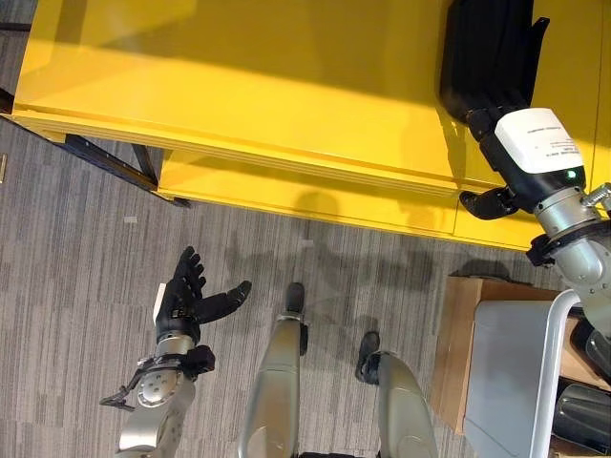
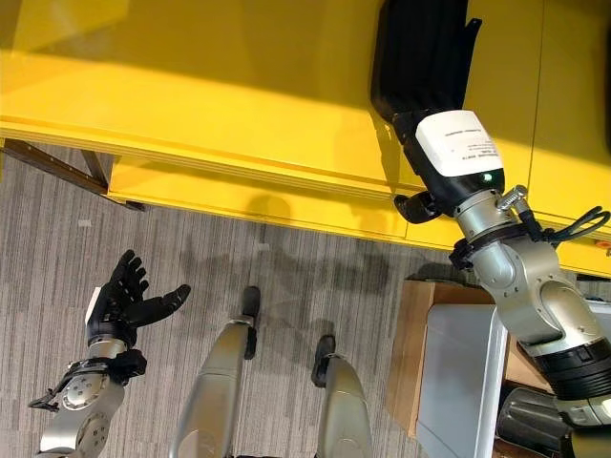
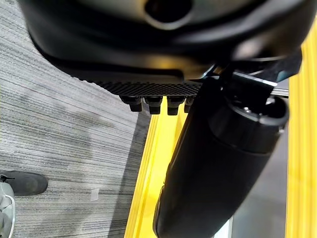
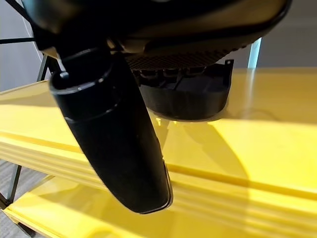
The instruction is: Move parts from the plastic box to the shelf.
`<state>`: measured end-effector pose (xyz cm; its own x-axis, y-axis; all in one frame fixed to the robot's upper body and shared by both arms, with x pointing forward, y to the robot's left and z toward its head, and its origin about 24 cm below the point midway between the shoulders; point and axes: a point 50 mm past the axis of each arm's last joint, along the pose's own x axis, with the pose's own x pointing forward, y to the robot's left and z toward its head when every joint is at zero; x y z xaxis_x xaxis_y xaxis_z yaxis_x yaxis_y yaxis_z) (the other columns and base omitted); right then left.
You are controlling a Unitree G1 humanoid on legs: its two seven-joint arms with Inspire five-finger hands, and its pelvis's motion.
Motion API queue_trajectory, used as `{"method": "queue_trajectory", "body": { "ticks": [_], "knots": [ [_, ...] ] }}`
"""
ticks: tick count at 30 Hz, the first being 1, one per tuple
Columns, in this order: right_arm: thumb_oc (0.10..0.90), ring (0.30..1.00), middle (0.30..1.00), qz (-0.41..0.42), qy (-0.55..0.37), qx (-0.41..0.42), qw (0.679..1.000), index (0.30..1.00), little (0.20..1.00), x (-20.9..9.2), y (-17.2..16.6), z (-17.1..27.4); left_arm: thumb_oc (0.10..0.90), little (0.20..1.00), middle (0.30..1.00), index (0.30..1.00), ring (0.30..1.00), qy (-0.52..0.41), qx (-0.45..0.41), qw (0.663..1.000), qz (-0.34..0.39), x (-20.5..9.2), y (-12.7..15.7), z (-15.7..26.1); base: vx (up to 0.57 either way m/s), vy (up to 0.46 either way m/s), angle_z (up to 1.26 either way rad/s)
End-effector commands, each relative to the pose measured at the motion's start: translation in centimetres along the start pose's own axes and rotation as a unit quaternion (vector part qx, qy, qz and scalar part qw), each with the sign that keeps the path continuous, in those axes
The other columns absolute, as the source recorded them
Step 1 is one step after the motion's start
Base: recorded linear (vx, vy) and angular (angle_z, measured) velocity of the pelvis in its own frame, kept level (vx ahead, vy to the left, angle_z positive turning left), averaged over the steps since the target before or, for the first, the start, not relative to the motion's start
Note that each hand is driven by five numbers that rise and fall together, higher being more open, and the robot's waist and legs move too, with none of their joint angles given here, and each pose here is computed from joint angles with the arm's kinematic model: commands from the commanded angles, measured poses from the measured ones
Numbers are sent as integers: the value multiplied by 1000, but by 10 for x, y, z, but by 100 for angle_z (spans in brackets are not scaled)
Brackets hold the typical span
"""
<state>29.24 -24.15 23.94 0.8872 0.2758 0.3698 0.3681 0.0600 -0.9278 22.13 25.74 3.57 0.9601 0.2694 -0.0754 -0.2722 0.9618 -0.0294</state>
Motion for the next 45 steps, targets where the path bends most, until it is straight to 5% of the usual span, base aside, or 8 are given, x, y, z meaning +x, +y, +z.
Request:
{"method": "queue_trajectory", "body": {
  "ticks": [1, 21, 31, 32, 38, 43, 45],
  "knots": [
    [900, 1000, 1000, -145, -4, -71, 987, 1000, 1000, 7, -75, -9, 900, 1000, 1000, 1000, 1000, -88, 10, 996, -9, -4, 6, 33, 0, 0, 0],
    [900, 1000, 1000, -175, -3, -57, 983, 1000, 1000, -6, -81, -12, 900, 1000, 1000, 1000, 1000, -75, 19, 997, -25, 0, 5, 29, -1, -2, 0],
    [900, 1000, 1000, -168, 20, 159, 973, 1000, 1000, -46, -32, -10, 900, 1000, 1000, 1000, 1000, -49, 14, 998, -36, -1, 3, 18, -12, -52, -4],
    [900, 1000, 1000, -154, 27, 255, 954, 1000, 1000, -56, -10, -5, 900, 1000, 1000, 1000, 1000, -39, 4, 998, -38, -3, 1, 13, -38, -54, -15],
    [900, 1000, 1000, -70, 50, 499, 862, 1000, 1000, -82, 38, 4, 900, 1000, 1000, 1000, 1000, -21, -23, 998, -51, -9, -2, 4, -64, -140, -24],
    [900, 1000, 1000, -31, 111, 607, 786, 1000, 1000, -111, 77, 7, 900, 1000, 1000, 1000, 1000, 4, -54, 997, -47, -15, -7, -11, -90, -194, -18],
    [900, 1000, 1000, -20, 134, 602, 787, 1000, 1000, -122, 82, 5, 900, 1000, 1000, 1000, 1000, 15, -52, 997, -49, -19, -6, -17, -95, -216, -9]
  ]
}}
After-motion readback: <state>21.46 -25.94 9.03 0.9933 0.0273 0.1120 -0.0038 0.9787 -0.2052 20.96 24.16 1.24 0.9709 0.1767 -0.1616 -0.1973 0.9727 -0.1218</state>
